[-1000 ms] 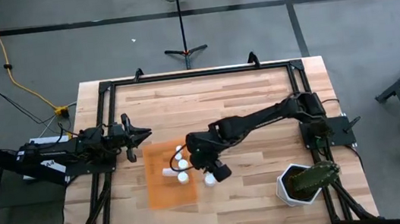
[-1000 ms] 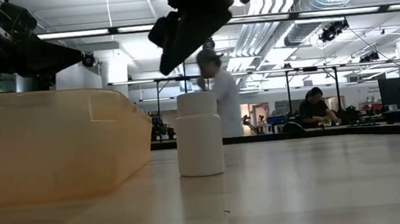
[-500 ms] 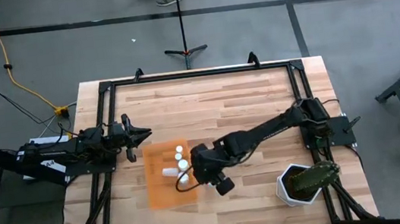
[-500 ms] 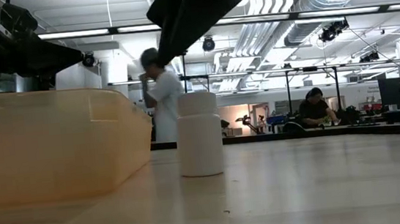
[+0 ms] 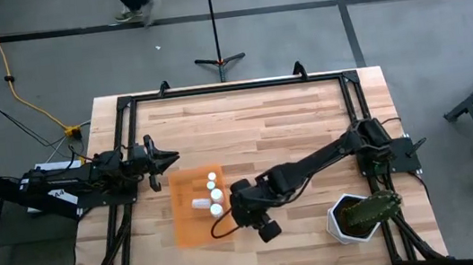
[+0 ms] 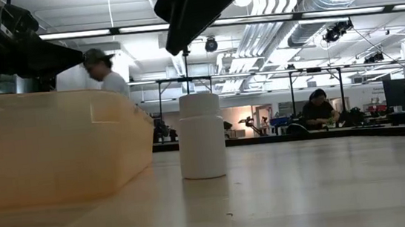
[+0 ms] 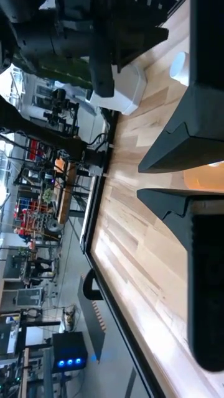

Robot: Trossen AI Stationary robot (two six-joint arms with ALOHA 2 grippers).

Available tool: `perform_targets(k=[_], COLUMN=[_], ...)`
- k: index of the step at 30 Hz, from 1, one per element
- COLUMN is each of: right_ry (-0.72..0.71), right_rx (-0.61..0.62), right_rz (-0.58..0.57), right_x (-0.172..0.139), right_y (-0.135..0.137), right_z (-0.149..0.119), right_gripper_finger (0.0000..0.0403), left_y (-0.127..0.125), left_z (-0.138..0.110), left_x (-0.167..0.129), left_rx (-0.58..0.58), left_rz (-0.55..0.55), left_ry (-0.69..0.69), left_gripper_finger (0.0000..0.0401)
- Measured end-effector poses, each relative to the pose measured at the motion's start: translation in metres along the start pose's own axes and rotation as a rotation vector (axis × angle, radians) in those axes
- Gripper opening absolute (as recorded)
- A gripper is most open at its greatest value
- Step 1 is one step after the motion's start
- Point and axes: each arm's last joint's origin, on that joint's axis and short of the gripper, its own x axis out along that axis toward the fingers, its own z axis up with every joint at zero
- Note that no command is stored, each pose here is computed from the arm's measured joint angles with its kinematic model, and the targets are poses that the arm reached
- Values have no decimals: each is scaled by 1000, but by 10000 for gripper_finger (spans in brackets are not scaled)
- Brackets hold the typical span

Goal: Pick and place pill bottles into a basket
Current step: Put the white pill bottle into the orange bin

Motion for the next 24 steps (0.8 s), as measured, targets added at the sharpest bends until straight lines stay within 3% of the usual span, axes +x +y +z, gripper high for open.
perform_targets(k=[6, 10, 24], right_ry=[40, 82, 152], right_rx=[6, 14, 43], right_rz=[-110, -97, -124], right_x=[8, 17, 33], right_y=[-2, -5, -7], right_z=[-3, -8, -17], right_gripper_finger=[218, 257, 259], left_y=[0, 0, 0], left_z=[0, 0, 0], left_x=[0, 0, 0], left_rx=[-1, -1, -34], left_rz=[0, 0, -1], left_ry=[0, 0, -1], left_gripper_finger=[88, 88, 88])
